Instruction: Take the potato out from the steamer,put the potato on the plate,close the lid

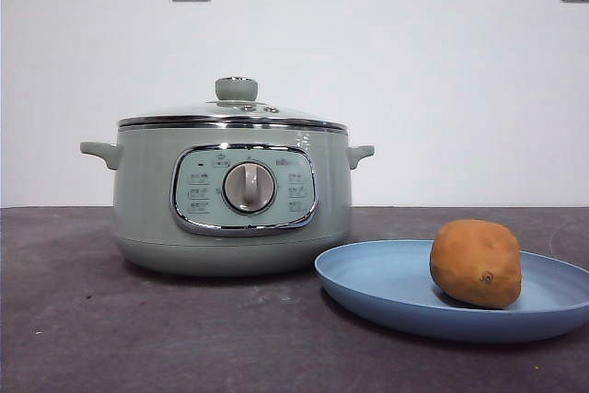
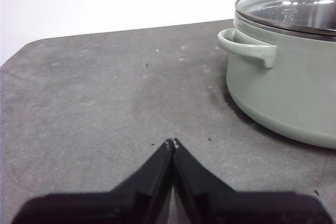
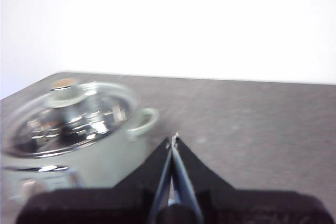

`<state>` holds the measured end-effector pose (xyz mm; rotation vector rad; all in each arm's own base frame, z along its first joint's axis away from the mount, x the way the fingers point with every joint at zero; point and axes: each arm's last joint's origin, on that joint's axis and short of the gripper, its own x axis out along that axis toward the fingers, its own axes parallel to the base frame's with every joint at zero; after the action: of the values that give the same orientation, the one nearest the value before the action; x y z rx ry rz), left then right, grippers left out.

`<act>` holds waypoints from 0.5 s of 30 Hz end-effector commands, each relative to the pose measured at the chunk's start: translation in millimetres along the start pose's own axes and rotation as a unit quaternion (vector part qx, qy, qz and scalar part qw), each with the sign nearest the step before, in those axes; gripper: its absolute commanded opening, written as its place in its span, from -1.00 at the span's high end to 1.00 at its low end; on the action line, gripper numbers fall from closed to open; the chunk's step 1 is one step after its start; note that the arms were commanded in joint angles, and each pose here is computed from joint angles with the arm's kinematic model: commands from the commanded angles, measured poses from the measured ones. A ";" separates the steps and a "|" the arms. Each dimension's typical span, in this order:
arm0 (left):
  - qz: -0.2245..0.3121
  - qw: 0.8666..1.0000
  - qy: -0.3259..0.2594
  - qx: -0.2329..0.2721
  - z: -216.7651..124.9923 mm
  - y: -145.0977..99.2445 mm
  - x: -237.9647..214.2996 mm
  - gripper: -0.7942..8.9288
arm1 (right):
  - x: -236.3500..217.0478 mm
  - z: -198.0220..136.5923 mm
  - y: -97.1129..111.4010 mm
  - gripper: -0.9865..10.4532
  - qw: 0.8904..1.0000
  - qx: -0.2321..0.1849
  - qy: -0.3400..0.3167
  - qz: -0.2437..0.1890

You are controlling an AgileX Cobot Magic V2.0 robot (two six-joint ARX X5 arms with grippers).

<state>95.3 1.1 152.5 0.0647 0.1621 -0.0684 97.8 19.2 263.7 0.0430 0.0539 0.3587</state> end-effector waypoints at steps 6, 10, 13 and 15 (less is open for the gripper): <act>0.002 1.000 0.005 -0.004 -5.0 0.1 1.5 0.84 | -0.7 -66.4 -11.8 0.83 0.998 0.010 0.000 -0.057; 0.002 1.000 0.005 -0.004 -5.0 0.1 1.5 0.84 | -1.5 -83.3 -14.6 0.83 0.996 0.014 0.004 -0.084; 0.002 1.000 0.005 -0.004 -5.0 0.1 1.5 0.84 | -2.2 -90.8 -15.1 0.83 0.996 0.013 0.001 -0.091; 0.002 1.000 0.005 -0.004 -5.0 0.1 1.5 0.84 | -2.2 -95.7 -15.4 0.83 0.996 0.014 0.004 -0.093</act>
<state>95.3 1.1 152.5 0.0647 0.1621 -0.0684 94.8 7.3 172.1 0.0522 0.0629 0.1762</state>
